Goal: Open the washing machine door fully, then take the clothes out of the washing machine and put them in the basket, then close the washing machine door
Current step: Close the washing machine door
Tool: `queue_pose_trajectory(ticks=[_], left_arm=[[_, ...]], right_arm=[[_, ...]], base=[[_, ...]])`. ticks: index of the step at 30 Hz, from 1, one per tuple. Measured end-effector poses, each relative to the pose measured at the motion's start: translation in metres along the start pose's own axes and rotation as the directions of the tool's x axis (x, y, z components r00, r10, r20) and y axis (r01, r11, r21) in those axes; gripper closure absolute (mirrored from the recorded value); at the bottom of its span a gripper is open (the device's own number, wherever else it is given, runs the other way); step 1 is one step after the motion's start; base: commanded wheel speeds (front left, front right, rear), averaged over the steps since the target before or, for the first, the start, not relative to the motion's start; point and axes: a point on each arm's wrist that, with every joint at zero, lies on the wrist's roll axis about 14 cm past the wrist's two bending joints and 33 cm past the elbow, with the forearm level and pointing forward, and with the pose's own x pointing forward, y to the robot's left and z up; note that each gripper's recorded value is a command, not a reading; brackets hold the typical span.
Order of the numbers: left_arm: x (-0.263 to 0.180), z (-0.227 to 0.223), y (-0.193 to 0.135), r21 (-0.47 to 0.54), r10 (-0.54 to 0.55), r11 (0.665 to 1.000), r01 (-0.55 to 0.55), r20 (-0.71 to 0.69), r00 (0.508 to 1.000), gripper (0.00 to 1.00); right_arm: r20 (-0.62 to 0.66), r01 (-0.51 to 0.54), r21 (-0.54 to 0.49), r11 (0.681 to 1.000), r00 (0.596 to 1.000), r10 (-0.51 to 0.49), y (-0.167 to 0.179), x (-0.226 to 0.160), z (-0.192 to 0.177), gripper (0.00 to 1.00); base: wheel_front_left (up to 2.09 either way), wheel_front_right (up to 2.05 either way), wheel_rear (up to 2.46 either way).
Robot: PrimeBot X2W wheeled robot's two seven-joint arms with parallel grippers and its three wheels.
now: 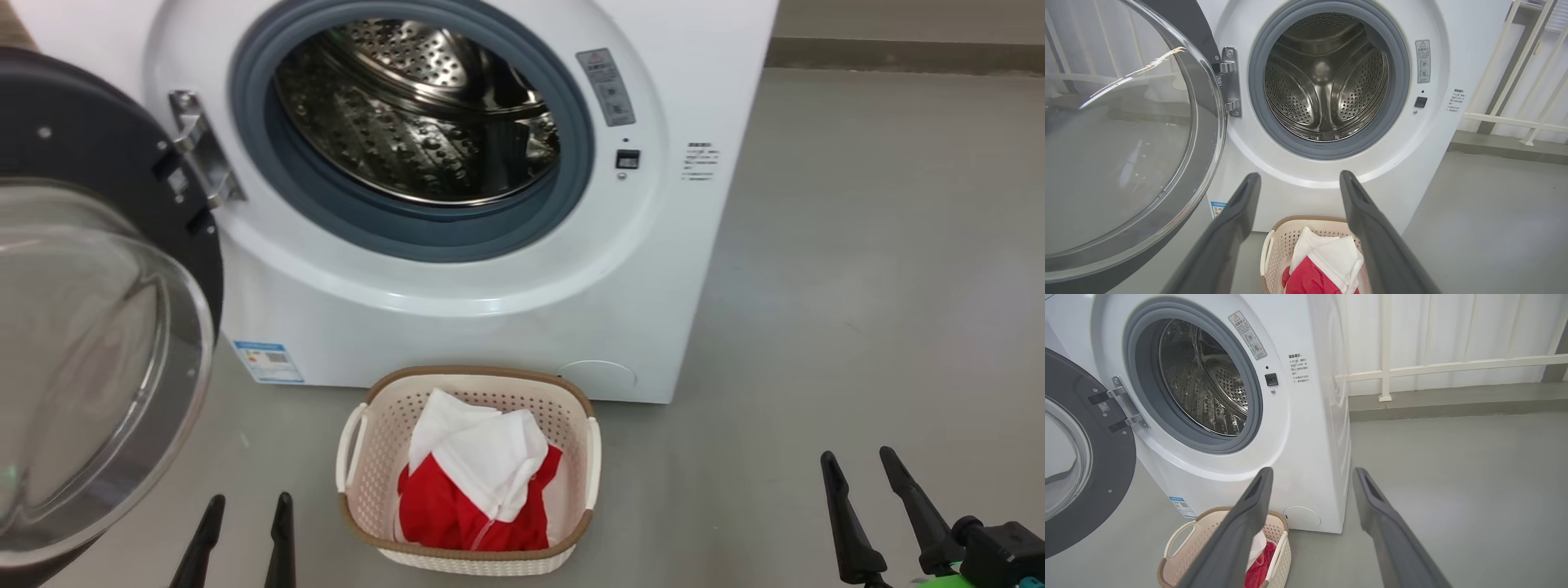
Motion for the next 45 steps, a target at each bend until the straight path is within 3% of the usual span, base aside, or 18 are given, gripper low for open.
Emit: queue_pose_trajectory(ticks=[9,17,22,29,34,43,44,45], left_arm=[[-0.024,0.005,0.037,-0.003,0.144,0.99,-0.144,0.014,0.99,0.0],[-0.056,0.008,0.07,-0.019,0.285,0.958,-0.285,0.022,0.958,0.0],[-0.08,0.013,0.092,-0.026,0.378,0.926,-0.378,0.035,0.925,0.0],[-0.109,0.019,0.115,-0.039,0.499,0.867,-0.498,0.048,0.865,0.0],[-0.116,0.022,0.12,-0.044,0.535,0.845,-0.534,0.049,0.843,0.0],[-0.118,0.026,0.123,-0.069,0.552,0.834,-0.548,0.061,0.832,0.0],[-0.119,0.026,0.125,-0.079,0.558,0.829,-0.553,0.062,0.828,0.08],[-0.12,0.027,0.127,-0.094,0.566,0.823,-0.56,0.064,0.822,0.63]], right_arm=[[-0.058,-0.142,-0.013,0.99,0.988,0.141,0.039,0.02,-0.016,0.0],[-0.116,-0.293,-0.014,0.956,0.95,0.289,0.085,0.037,-0.034,0.0],[-0.154,-0.393,-0.001,0.92,0.909,0.388,0.119,0.042,-0.047,0.0],[-0.154,-0.542,0.014,0.84,0.829,0.538,0.176,0.058,-0.051,0.0],[-0.186,-0.578,0.03,0.816,0.798,0.573,0.188,0.059,-0.064,0.0],[-0.191,-0.591,0.033,0.806,0.788,0.585,0.193,0.06,-0.066,0.0],[-0.191,-0.591,0.033,0.806,0.788,0.585,0.193,0.06,-0.066,0.0],[-0.191,-0.59,0.033,0.807,0.788,0.585,0.192,0.06,-0.066,0.0]], base=[[0.0,0.0,0.0],[0.0,0.0,0.0],[0.0,0.0,0.0],[0.0,0.0,0.0],[0.0,0.0,0.0],[0.0,0.0,0.0],[0.0,0.0,0.0],[0.0,0.0,0.0]])
